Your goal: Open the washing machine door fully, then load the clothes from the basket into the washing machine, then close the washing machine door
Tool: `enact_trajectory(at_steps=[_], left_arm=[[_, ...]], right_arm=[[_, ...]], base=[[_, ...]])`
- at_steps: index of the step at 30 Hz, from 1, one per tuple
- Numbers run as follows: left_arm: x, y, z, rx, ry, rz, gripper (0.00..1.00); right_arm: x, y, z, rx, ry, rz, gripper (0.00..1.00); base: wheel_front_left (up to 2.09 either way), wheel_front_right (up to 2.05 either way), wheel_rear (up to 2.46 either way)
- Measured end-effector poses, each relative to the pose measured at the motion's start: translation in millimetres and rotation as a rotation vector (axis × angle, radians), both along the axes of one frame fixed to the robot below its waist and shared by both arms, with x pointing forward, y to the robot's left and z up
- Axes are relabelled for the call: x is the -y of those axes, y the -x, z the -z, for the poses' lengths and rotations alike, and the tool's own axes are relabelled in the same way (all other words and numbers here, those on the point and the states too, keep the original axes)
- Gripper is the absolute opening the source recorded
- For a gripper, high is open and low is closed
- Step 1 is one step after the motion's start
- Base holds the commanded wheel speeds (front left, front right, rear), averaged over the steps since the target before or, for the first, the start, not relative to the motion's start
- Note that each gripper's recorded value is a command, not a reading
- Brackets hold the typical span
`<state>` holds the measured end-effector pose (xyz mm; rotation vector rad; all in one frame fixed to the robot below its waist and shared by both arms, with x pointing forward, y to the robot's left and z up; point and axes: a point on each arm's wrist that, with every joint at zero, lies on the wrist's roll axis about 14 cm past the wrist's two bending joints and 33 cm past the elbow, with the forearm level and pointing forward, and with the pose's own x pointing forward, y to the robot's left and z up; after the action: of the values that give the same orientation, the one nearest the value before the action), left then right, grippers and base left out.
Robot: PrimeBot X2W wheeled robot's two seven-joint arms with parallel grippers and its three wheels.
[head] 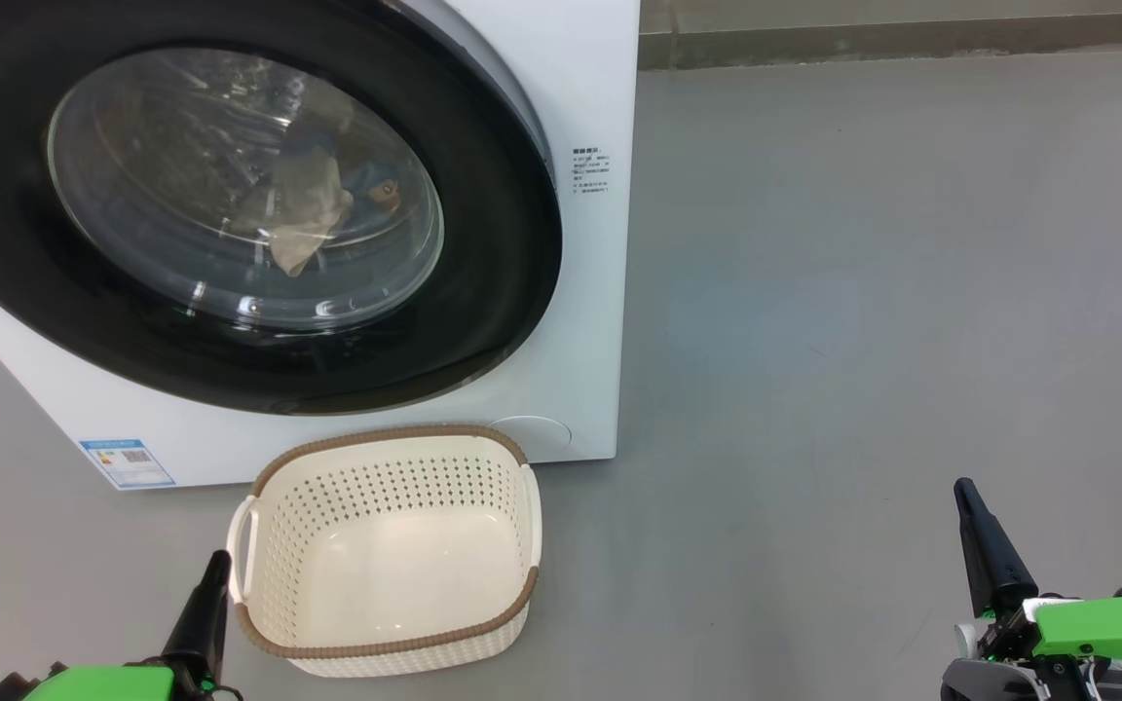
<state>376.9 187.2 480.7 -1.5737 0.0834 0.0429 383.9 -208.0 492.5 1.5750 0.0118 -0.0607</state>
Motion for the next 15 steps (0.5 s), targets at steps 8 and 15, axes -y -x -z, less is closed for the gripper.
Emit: enact_trajectory(at_steps=[8, 15], left_arm=[[0.0, 0.0, 0.0, 0.000, 0.000, 0.000, 0.00], [0.0, 0.0, 0.0, 0.000, 0.000, 0.000, 0.00]], right_arm=[[0.0, 0.0, 0.0, 0.000, 0.000, 0.000, 0.00], [0.0, 0.0, 0.0, 0.000, 0.000, 0.000, 0.00]], base=[[0.00, 0.00, 0.00], [0.00, 0.00, 0.00]])
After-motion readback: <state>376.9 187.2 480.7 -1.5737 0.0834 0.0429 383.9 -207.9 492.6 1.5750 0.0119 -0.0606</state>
